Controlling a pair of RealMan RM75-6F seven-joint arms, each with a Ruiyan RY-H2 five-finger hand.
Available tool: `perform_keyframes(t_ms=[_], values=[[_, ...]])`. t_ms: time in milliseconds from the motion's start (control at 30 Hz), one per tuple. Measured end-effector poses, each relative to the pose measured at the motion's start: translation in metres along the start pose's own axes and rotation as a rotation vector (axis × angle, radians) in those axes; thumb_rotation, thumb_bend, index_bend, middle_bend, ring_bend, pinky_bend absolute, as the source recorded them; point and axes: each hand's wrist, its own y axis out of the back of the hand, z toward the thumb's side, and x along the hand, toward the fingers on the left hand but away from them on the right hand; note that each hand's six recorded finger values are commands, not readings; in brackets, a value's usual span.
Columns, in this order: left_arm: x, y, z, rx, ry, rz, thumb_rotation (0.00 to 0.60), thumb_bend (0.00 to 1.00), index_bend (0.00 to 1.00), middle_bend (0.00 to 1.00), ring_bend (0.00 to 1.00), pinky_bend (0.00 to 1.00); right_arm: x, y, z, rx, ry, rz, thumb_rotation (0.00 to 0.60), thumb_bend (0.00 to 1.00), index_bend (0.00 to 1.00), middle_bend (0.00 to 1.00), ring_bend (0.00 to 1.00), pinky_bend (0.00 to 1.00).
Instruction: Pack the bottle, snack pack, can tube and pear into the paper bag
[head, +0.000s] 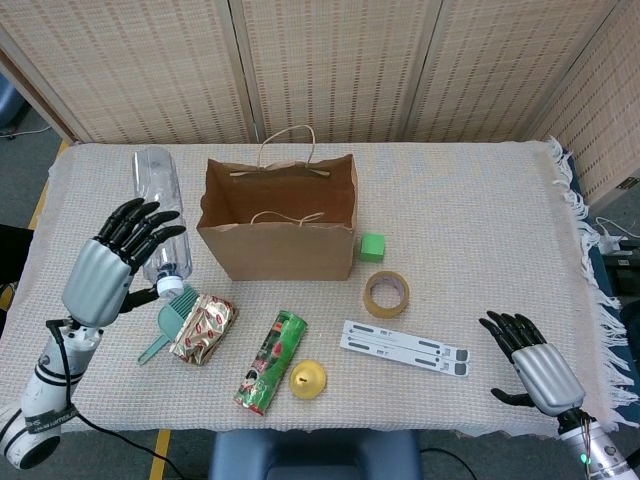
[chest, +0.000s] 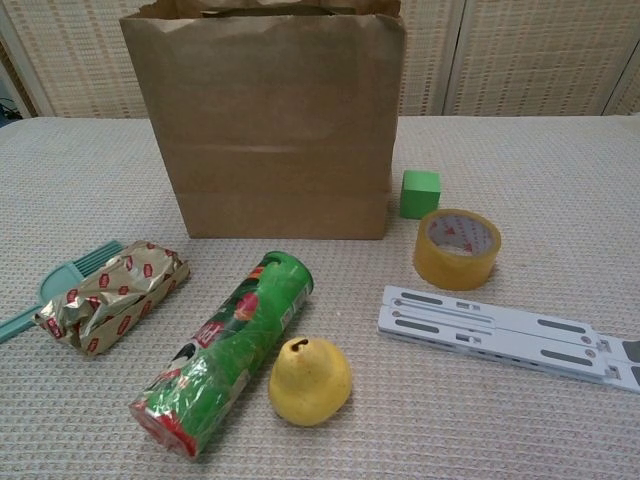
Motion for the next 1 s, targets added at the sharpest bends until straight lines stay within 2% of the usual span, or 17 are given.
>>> perform_keyframes(t_ms=[67, 167, 333, 633, 867, 1000], values=[[0.007, -0.004, 0.018, -0.114, 0.007, 0.013, 0.6, 0.64, 0.66, 0.66, 0.61, 0.74, 0.0, 0.0, 0.0, -0.002, 0.0, 0.001, 0.6, 0.03, 0.0, 0.0, 0.0, 0.01], [0.017, -0.014, 0.043, -0.234, -0.003, 0.005, 0.6, 0.64, 0.66, 0.66, 0.61, 0.74, 0.0, 0.0, 0.0, -0.003, 0.001, 0.002, 0.6, 0.03, 0.0, 0.0, 0.0, 0.01], [0.035, -0.032, 0.066, -0.304, -0.013, -0.02, 0.6, 0.64, 0.66, 0.66, 0.61, 0.74, 0.0, 0.0, 0.0, -0.006, 0.002, 0.003, 0.6, 0.03, 0.0, 0.0, 0.0, 0.01], [0.062, -0.06, 0.086, -0.282, -0.03, -0.09, 0.6, 0.63, 0.65, 0.65, 0.61, 0.73, 0.001, 0.0, -0.001, -0.009, -0.002, 0.01, 0.6, 0.03, 0.0, 0.0, 0.0, 0.01], [0.088, -0.103, 0.09, -0.146, -0.047, -0.218, 0.6, 0.59, 0.61, 0.62, 0.59, 0.71, -0.001, 0.001, -0.002, -0.012, -0.009, 0.014, 0.6, 0.03, 0.0, 0.0, 0.0, 0.01], [0.104, -0.116, 0.089, -0.091, -0.054, -0.238, 0.6, 0.59, 0.61, 0.62, 0.58, 0.7, -0.001, 0.0, -0.002, -0.012, -0.012, 0.018, 0.6, 0.03, 0.0, 0.0, 0.0, 0.01]])
